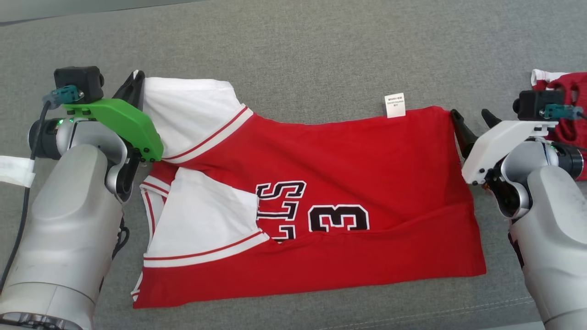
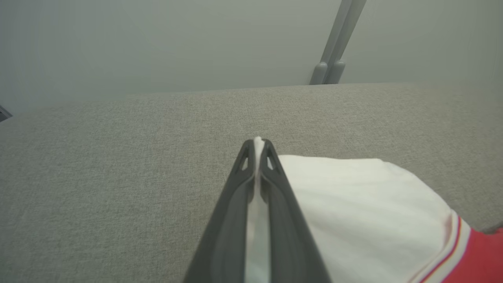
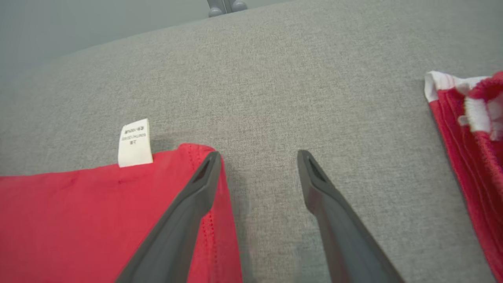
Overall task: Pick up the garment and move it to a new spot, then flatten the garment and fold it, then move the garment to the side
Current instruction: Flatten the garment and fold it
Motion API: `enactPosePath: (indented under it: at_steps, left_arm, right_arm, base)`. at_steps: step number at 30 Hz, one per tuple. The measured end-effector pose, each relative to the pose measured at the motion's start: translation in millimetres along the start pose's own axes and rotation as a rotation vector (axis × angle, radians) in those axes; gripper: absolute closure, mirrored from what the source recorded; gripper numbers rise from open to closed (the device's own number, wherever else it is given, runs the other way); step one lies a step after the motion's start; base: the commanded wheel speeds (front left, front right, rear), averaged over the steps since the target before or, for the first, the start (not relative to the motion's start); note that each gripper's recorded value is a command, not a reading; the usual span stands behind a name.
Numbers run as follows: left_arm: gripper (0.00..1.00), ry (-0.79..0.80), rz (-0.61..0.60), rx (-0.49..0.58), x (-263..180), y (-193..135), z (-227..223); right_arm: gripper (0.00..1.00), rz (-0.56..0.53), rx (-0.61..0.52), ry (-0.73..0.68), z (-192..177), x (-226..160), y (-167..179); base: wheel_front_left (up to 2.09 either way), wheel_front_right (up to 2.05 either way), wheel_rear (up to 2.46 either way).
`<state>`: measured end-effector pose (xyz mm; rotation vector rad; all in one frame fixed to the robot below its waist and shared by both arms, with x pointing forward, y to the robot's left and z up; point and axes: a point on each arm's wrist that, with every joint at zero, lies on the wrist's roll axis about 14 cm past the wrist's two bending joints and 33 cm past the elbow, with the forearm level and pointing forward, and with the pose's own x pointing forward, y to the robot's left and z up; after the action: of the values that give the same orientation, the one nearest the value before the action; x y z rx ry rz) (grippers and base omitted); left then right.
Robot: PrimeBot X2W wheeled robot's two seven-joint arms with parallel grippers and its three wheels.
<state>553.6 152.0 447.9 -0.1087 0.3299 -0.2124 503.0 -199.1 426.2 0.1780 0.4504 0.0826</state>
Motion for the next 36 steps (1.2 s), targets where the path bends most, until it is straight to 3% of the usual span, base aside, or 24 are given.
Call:
enactPosePath:
  at_steps: [11, 32, 34, 36]
  left_arm:
    - [1.00, 0.011, 0.000, -0.029, 0.6, -3.1, -8.7]
    - [1.00, 0.028, -0.010, -0.034, -3.3, -7.9, -12.1]
    - [1.00, 0.032, -0.007, -0.033, -3.9, -6.7, -13.4]
    - [1.00, 0.035, -0.007, -0.032, -4.8, -6.6, -13.5]
  right_arm:
    - [0.00, 0.097, -0.073, 0.100, -9.0, 34.0, 34.2]
    - [0.00, 0.156, -0.130, 0.157, -21.5, 29.2, 45.7]
    - [0.08, 0.153, -0.126, 0.162, -22.2, 30.9, 46.0]
    - [0.23, 0.153, -0.123, 0.158, -19.6, 33.3, 47.6]
  base:
    - [0.00, 0.00, 0.00]
    - [0.00, 0.00, 0.00]
    - [0.00, 0.00, 0.00]
    - [0.00, 0.00, 0.00]
